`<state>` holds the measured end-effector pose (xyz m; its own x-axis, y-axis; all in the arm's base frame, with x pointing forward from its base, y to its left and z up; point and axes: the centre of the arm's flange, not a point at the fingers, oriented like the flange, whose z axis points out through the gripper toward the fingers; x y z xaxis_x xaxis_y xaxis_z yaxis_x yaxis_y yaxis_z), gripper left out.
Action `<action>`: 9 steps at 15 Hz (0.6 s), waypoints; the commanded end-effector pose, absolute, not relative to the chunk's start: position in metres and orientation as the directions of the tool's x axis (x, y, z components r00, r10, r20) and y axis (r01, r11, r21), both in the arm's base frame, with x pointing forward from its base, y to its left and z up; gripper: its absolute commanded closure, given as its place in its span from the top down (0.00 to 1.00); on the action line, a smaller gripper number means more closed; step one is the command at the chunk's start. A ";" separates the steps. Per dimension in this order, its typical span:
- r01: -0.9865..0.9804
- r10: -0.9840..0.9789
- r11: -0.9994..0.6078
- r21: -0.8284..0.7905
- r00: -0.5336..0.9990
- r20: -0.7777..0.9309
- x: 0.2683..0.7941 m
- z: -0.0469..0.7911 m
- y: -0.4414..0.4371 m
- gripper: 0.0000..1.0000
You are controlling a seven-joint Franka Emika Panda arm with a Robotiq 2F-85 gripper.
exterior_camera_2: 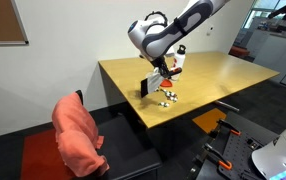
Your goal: Sweep the candy to the right
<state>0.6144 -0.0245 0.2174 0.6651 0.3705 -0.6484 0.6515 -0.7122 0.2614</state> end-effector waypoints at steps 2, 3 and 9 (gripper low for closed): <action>0.492 0.233 -0.829 0.265 0.735 -0.636 0.644 0.204 -0.040 0.12; 0.466 0.212 -0.845 0.262 0.742 -0.636 0.645 0.201 -0.045 0.12; 0.333 0.095 -0.916 0.224 0.722 -0.685 0.644 0.186 -0.083 0.12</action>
<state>0.6321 -0.0699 0.1857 0.7344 0.1628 -0.6589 0.4027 -0.8860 0.2300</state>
